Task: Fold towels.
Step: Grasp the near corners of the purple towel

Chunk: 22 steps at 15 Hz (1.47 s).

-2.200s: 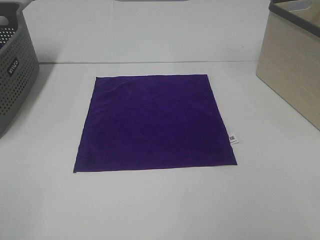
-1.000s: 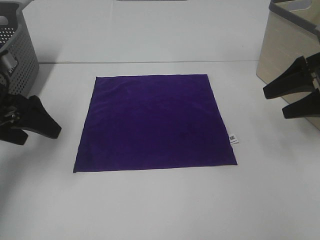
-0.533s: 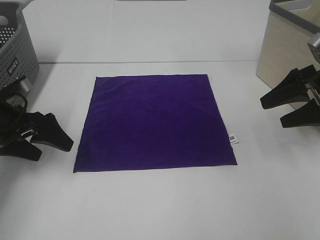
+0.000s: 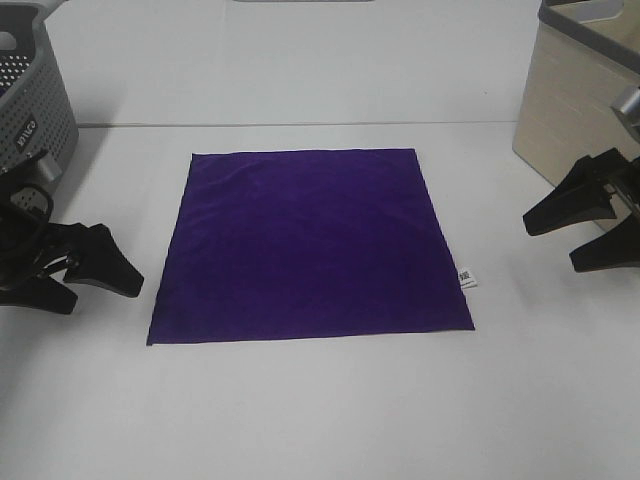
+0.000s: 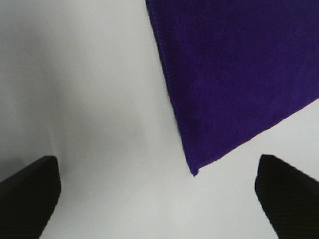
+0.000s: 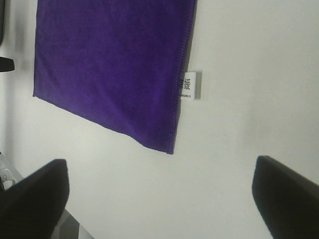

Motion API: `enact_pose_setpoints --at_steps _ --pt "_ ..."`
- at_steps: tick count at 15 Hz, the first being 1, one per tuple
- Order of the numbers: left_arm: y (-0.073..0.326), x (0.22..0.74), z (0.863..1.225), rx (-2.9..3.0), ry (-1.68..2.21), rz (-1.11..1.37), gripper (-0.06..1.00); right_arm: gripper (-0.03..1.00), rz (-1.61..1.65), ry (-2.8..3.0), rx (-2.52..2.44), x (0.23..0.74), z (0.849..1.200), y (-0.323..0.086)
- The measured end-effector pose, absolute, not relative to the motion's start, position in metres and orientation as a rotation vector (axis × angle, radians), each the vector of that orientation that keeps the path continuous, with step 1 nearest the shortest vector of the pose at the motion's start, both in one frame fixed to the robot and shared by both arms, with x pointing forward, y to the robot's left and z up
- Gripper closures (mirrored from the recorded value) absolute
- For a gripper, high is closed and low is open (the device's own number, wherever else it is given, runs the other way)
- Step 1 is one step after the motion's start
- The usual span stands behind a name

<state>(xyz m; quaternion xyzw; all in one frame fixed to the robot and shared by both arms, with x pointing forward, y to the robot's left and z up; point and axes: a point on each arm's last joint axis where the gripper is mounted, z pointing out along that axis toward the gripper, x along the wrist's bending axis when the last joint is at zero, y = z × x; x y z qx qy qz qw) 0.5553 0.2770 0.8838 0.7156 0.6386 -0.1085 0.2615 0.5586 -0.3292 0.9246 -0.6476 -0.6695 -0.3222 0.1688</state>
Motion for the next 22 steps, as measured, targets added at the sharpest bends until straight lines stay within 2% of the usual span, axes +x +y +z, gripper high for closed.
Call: enact_pose_setpoints --at_steps 4,6,17,18,22 --pt "0.276 0.560 0.873 1.885 1.770 -0.322 -0.04 0.00 -0.796 -1.866 -1.808 0.562 0.884 -0.315" --pt "0.274 0.561 0.870 1.865 1.765 -0.351 -0.04 0.01 -0.709 -1.915 -1.757 0.562 0.869 -0.292" --pt "0.264 0.561 0.867 1.888 1.738 -0.383 -0.02 0.02 -0.699 -1.852 -1.827 0.566 0.866 -0.285" --pt "0.250 0.561 0.865 1.906 1.718 -0.411 -0.01 0.05 -0.702 -1.853 -1.821 0.569 0.863 -0.276" --pt "0.179 0.578 0.858 1.970 1.639 -0.572 0.06 0.26 -0.640 -1.949 -1.662 0.582 0.852 -0.205"
